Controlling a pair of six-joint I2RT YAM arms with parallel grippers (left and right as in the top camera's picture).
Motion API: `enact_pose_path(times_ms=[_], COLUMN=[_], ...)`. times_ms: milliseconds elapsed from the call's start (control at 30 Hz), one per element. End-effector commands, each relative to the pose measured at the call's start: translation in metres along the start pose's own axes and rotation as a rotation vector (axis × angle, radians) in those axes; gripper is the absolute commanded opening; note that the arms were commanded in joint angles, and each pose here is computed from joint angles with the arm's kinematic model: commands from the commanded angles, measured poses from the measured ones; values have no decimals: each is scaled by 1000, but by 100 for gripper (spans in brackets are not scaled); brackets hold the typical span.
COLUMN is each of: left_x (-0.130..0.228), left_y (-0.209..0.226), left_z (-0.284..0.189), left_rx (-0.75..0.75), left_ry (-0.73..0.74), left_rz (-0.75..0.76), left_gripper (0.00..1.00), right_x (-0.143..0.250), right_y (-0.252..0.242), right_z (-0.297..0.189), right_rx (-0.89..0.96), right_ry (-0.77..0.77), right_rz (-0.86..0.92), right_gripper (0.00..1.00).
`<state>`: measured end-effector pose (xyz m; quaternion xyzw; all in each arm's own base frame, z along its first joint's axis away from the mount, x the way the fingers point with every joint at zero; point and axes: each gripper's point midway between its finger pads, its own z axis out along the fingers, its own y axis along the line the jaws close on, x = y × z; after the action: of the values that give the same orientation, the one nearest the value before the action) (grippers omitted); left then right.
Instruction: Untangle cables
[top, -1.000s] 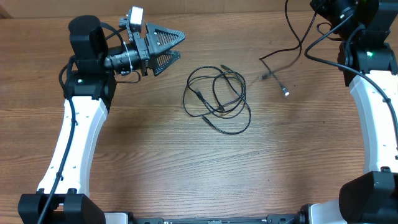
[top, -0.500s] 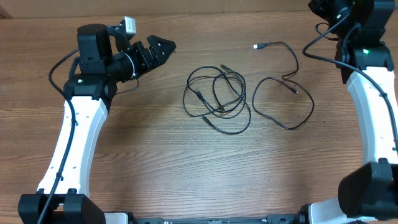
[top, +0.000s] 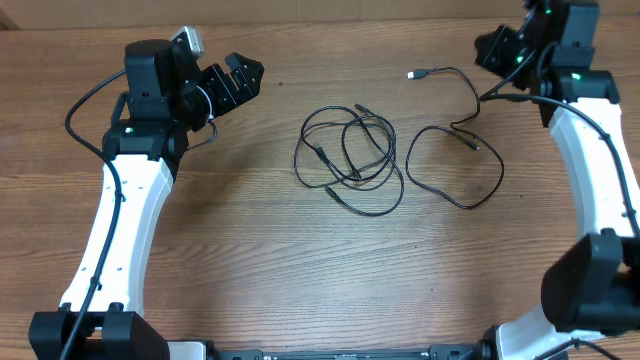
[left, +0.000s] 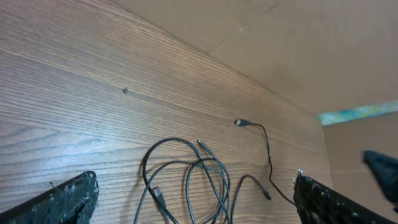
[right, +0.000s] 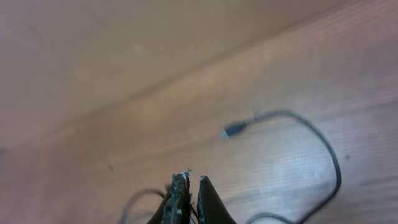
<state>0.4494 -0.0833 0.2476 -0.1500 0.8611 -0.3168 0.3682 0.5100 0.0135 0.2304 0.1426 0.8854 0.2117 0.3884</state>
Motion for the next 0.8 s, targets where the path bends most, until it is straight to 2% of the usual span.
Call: enact_pose_path(times_ms=[0,133,267,367,467,567,600,767], left_x=[-4,-4,-4,-4,-4,-4,-4,-4], left_y=[1,1,1,1,1,1,1,1], left_z=[-1,-1,-1,-1,-1,-1,-1,-1], left_rx=[-13,-13,-13,-13,-13,-13,-13,-13], left_ry=[-18,-18,-18,-18,-18,-18,-18,-19], left_rz=[27,27,27,27,27,27,27,27], left_gripper=[100,100,100,100,100,100,100,100], right_x=[28,54,82,101,105,105,106,106], right_y=[-10,-14,-24,-26,-24,-31,-39,-84], right_z=[25,40,54,61,62,59,56,29], right_rx=[-8,-27,-1,1,-5,20,59,309], right_ry=[114,216,310,373,386,392,399,436], right_rz=[-34,1,3,-24,-72,-125,-132,-137], right_gripper=[4,5,14,15,30,60,66,75])
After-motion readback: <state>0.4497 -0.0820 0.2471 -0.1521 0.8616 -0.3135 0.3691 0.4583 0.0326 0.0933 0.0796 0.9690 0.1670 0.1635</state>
